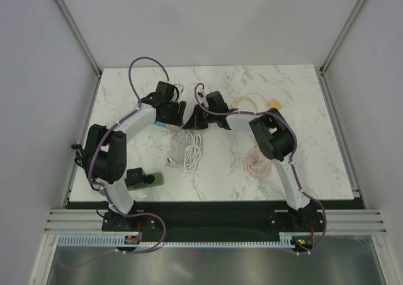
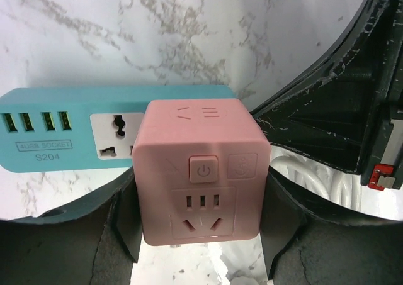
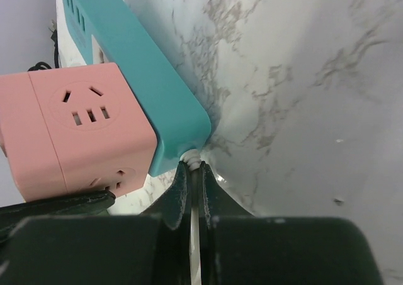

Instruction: Pull the plug off the socket

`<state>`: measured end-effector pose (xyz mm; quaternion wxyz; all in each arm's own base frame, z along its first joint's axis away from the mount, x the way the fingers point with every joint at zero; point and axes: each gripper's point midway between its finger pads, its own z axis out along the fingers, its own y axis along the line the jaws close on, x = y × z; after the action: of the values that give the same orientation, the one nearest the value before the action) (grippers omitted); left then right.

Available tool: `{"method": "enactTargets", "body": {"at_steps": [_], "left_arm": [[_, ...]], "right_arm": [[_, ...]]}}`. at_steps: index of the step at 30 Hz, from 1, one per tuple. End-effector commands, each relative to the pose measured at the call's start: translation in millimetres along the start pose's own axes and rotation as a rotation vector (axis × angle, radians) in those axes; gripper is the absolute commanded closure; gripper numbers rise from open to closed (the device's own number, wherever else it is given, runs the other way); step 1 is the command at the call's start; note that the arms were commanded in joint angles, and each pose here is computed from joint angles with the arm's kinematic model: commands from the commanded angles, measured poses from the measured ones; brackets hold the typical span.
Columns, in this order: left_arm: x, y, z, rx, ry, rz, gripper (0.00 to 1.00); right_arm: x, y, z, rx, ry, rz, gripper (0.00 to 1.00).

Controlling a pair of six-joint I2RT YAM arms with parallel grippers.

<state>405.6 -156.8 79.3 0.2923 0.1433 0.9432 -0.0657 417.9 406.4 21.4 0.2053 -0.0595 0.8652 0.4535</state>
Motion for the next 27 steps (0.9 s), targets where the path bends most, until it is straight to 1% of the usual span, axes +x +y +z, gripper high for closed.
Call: {"method": "enactTargets", "body": {"at_steps": [1, 2, 4, 6, 7, 9, 10, 11, 12, 14, 16, 17, 19, 20, 21, 22, 23, 25, 27], "left_arm": [[-82, -14, -69, 0.032, -0.361, 0.029, 0.98], [-77, -4, -67, -0.025, -0.360, 0.030, 0.98], [-78, 4, -69, -0.076, -0.372, 0.025, 0.98], [-78, 12, -70, -0.123, -0.369, -0.002, 0.98], [-77, 10, -70, -0.111, -0.363, -0.024, 0.98], [-77, 1, -70, -0.053, -0.359, -0.040, 0.98], [-80, -1, -70, -0.004, -0.362, -0.091, 0.98], [-78, -23, -68, 0.152, -0.341, -0.101, 0.98], [-79, -31, -68, 0.222, -0.338, -0.118, 0.98], [-80, -43, -65, 0.305, -0.318, -0.120, 0.98], [-80, -41, -62, 0.277, -0.315, -0.097, 0.98], [-76, -29, -58, 0.206, -0.301, -0.111, 0.98], [-76, -15, -57, 0.122, -0.299, -0.124, 0.98], [-72, 3, -56, 0.015, -0.290, -0.138, 0.98], [-73, 12, -60, -0.055, -0.296, -0.133, 0.98], [-75, 12, -64, -0.115, -0.304, -0.090, 0.98], [-74, 28, -68, -0.246, -0.312, -0.077, 0.98], [-76, 23, -73, -0.266, -0.319, -0.029, 0.98], [-75, 10, -70, -0.202, -0.313, -0.003, 0.98]], "right_arm": [[44, -72, 12, 0.273, 0.058, 0.128, 1.00], [46, -74, 11, 0.280, 0.058, 0.129, 1.00], [44, -75, 8, 0.301, 0.041, 0.132, 1.00], [46, -78, 5, 0.321, 0.034, 0.138, 1.00], [47, -79, 4, 0.326, 0.032, 0.143, 1.00], [48, -80, 3, 0.330, 0.031, 0.148, 1.00], [47, -79, 2, 0.334, 0.026, 0.148, 1.00], [48, -80, 1, 0.338, 0.026, 0.152, 1.00], [48, -80, 0, 0.341, 0.024, 0.152, 1.00], [48, -83, -1, 0.353, 0.019, 0.152, 1.00], [47, -82, -2, 0.358, 0.012, 0.155, 1.00], [46, -85, -4, 0.372, 0.002, 0.157, 1.00], [46, -85, -6, 0.382, -0.006, 0.157, 1.00], [44, -87, -7, 0.395, -0.016, 0.157, 1.00], [47, -89, -10, 0.410, -0.003, 0.164, 1.00], [46, -90, -10, 0.414, -0.006, 0.163, 1.00], [47, -90, -11, 0.421, -0.006, 0.163, 1.00], [45, -90, -12, 0.421, -0.009, 0.162, 1.00], [46, -89, -12, 0.425, -0.007, 0.161, 1.00]]}}
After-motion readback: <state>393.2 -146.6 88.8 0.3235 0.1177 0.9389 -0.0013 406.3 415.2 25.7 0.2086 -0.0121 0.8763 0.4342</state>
